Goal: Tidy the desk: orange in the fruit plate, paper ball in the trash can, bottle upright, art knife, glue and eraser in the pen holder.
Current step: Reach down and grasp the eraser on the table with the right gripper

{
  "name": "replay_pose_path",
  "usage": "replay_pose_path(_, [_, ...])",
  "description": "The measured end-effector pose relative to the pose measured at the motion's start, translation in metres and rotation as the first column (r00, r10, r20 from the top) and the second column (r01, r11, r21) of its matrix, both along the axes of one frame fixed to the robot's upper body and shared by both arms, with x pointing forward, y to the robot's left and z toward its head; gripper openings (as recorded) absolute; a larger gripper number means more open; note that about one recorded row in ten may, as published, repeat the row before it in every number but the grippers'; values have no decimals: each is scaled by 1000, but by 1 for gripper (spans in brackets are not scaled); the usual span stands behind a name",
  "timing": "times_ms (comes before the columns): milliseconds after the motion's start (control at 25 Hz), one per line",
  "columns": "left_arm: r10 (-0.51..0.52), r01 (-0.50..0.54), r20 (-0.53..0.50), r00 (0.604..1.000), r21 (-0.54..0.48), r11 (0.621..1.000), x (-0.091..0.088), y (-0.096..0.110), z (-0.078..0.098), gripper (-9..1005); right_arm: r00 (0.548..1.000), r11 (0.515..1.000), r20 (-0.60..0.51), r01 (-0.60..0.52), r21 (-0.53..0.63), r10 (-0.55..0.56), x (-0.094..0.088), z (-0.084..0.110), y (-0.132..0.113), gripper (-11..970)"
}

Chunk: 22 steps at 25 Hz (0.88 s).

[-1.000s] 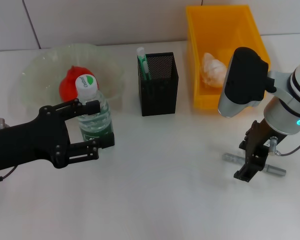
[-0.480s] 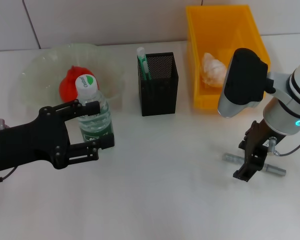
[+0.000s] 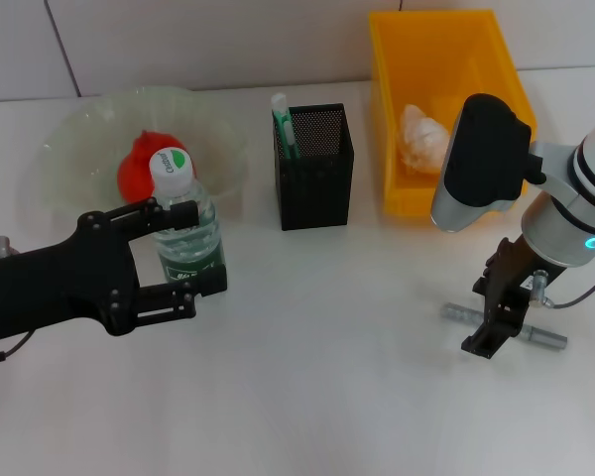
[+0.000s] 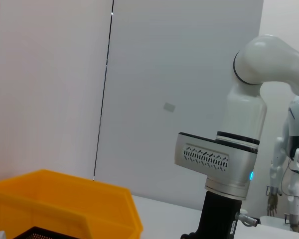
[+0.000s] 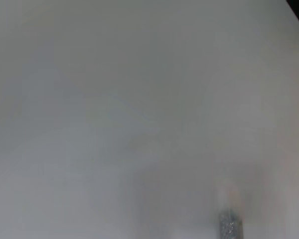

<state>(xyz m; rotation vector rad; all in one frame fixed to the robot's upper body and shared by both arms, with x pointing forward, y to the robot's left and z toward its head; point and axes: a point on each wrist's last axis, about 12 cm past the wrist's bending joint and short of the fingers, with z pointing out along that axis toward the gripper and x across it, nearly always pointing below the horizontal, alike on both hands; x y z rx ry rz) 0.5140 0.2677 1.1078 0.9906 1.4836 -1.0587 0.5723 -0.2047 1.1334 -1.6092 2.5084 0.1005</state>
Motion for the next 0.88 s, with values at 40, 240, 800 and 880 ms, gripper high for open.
replay_pose_path(40, [0, 0, 1, 1000, -1, 1000, 0, 0, 0, 806, 1000, 1000, 1, 1, 0, -1, 0, 0, 0, 797])
replay_pose_path(240, [0, 0, 1, 1000, -1, 1000, 0, 0, 0, 806, 1000, 1000, 6, -4, -2, 4, 0, 0, 1, 796])
replay_pose_path(800, [0, 0, 2, 1000, -1, 1000, 1, 0, 1, 806, 1000, 1000, 25, -7, 16, 6, 2, 5, 7, 795])
replay_pose_path(880, [0, 0, 3, 1000, -2, 1000, 1, 0, 1, 806, 1000, 1000, 28, -12, 28, 11, 2, 9, 9, 795])
